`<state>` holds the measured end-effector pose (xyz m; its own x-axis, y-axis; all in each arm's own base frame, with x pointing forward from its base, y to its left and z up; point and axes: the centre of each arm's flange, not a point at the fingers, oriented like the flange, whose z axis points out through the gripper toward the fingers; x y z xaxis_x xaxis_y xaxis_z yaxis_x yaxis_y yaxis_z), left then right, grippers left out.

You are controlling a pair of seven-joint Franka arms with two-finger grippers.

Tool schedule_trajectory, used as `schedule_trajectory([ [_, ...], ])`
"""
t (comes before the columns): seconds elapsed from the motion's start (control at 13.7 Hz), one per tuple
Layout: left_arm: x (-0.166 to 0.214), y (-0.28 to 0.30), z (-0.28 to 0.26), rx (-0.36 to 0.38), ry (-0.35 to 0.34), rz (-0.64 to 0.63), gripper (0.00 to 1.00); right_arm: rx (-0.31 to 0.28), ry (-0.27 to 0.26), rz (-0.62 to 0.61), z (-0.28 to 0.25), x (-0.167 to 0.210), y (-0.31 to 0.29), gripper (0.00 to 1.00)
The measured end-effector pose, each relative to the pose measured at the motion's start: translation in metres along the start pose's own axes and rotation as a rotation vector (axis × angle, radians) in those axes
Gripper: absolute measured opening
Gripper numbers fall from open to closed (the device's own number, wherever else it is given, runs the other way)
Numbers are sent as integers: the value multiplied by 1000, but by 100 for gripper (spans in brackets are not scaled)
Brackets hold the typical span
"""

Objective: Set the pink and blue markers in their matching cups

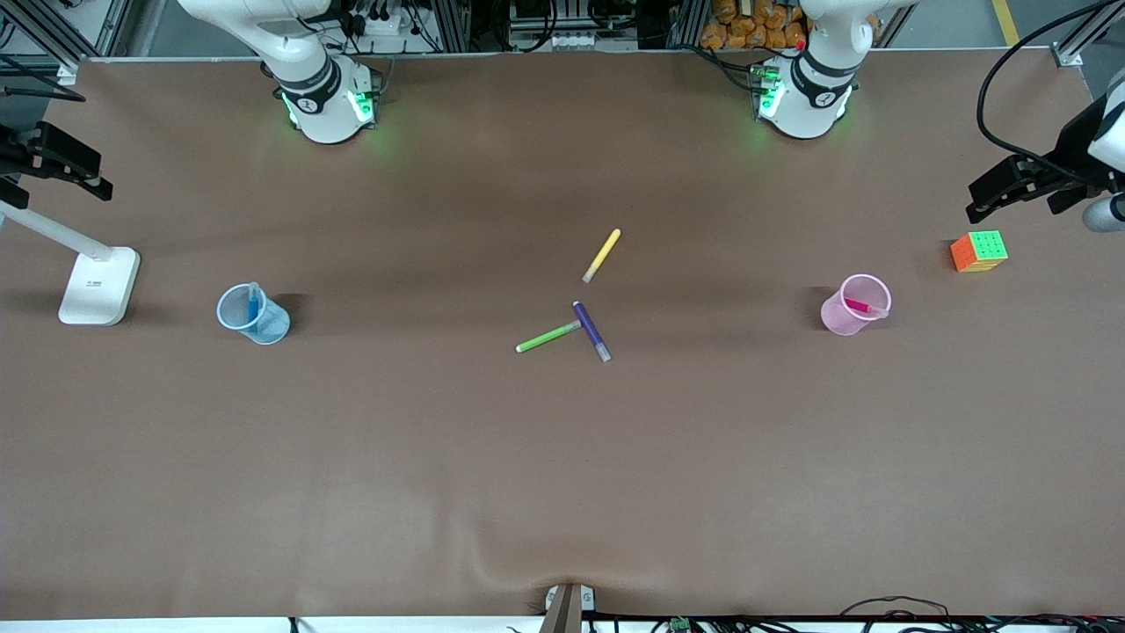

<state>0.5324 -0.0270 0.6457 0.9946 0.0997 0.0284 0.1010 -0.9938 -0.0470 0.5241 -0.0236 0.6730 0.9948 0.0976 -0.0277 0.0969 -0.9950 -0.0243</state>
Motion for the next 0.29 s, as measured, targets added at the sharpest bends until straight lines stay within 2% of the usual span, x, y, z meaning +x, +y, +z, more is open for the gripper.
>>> schedule_trajectory([
  [0.29,0,0,0,0,-3,0,100,1,-4,4,1,0,2,100],
])
